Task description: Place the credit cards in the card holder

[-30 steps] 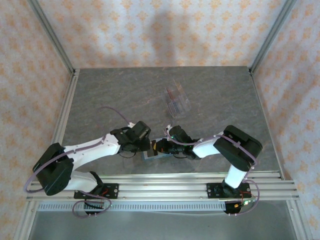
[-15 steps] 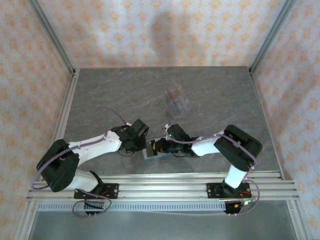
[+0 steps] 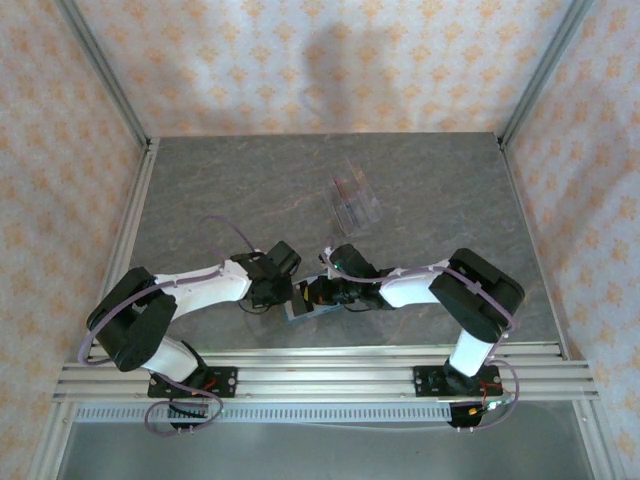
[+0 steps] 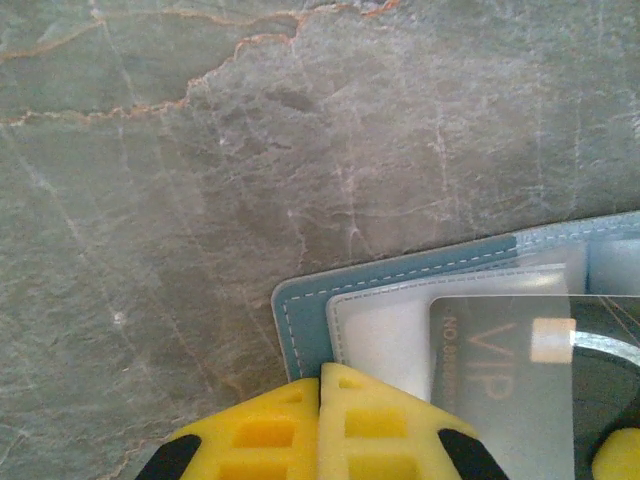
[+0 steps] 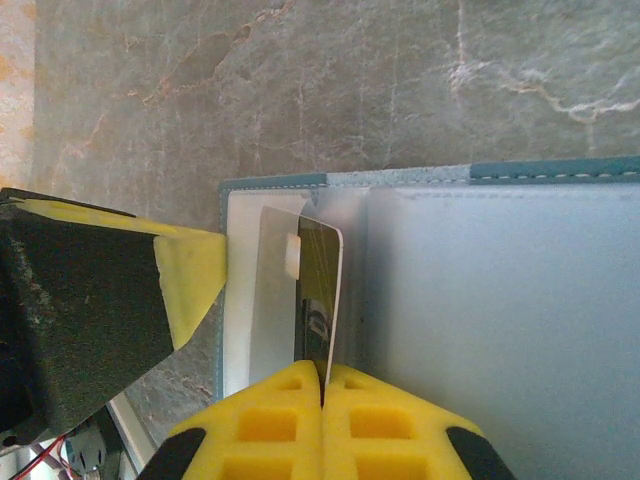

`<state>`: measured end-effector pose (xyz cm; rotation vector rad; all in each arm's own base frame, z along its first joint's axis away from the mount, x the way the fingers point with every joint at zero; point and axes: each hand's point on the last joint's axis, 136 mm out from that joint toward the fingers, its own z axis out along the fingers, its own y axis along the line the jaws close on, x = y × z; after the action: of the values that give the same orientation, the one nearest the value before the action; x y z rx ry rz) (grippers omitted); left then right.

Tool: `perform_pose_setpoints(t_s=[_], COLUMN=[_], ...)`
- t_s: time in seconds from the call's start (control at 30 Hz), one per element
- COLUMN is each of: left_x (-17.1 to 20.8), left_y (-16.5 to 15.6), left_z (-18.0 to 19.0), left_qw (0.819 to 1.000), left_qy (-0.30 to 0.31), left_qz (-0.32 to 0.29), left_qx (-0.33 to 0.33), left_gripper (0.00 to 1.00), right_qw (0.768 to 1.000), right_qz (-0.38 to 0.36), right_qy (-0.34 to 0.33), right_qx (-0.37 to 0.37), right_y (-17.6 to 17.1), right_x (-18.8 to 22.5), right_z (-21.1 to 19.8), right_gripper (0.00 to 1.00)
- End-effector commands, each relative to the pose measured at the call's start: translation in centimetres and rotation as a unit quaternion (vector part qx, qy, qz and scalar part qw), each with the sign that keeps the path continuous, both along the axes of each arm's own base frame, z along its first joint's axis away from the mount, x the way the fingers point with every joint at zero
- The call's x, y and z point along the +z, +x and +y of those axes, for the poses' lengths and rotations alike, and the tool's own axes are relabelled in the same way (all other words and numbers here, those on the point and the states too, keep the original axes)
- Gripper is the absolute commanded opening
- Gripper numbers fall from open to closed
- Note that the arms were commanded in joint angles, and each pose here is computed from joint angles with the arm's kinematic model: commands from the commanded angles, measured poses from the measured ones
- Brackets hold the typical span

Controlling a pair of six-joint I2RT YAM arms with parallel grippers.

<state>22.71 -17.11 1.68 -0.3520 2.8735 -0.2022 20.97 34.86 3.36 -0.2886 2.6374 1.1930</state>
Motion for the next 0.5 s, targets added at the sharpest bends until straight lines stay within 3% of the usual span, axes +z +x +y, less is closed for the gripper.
perform_pose_setpoints(t_s=[0.0, 0.47], left_x=[-1.7, -2.5], left_y=[-0.7, -1.2], left_z=[0.9, 1.1], left_qw=[1.000, 1.000], left_qy=[0.015, 0.012], left_qz=[0.014, 0.020], left_qx=[0.010, 0.014], left_gripper=[0.01, 0.01], right_qw=[0.998, 0.998], right_qz=[0.027, 0.042], right_qy=[-0.052, -0.032], right_qx=[0.016, 0.029], right_y=[-1.4, -1.3], right_x=[-2.5, -2.7], right_z=[-1.4, 0.0], right_gripper=[0.00, 0.00])
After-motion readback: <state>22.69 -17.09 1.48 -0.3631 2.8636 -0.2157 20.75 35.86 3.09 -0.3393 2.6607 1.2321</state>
